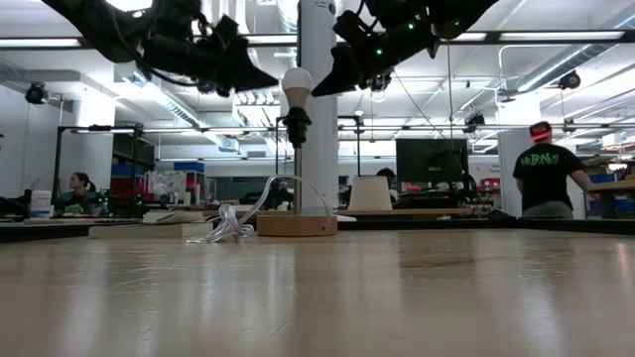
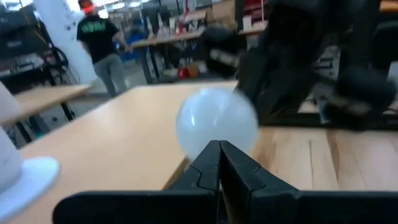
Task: Screw lightbulb
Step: Insert the lightbulb into the lamp
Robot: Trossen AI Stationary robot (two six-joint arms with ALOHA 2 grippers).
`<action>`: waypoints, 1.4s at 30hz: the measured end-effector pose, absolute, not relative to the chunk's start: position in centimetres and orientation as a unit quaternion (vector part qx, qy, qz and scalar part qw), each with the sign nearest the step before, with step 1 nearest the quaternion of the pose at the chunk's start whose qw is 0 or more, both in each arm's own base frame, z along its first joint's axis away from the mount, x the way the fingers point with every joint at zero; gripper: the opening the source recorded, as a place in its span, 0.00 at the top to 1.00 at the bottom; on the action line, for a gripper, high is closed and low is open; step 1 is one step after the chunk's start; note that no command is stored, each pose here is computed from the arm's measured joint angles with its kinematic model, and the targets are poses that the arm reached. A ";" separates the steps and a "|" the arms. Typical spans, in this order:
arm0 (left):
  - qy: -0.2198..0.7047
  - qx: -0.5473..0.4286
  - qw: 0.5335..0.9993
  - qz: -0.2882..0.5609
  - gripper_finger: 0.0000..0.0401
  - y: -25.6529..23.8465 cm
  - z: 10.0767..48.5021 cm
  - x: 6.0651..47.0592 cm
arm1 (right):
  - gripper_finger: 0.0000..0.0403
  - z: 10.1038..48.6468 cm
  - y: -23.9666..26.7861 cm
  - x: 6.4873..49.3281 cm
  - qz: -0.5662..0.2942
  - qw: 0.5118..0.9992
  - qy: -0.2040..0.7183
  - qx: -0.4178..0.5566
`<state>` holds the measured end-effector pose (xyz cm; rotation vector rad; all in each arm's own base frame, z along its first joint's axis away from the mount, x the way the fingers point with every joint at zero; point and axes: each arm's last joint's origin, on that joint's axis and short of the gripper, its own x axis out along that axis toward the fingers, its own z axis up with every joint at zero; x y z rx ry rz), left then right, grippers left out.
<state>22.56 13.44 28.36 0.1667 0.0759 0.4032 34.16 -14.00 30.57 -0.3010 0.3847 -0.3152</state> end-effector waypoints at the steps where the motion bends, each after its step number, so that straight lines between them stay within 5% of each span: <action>1: 0.033 0.084 0.976 0.198 1.00 13.3 28.6 22.4 | 1.00 30.6 -14.1 34.1 -0.163 0.956 0.191 -0.151; 42: 0.058 0.095 0.976 0.188 1.00 13.7 27.5 23.0 | 1.00 31.0 -14.6 34.3 -0.151 0.963 0.155 -0.158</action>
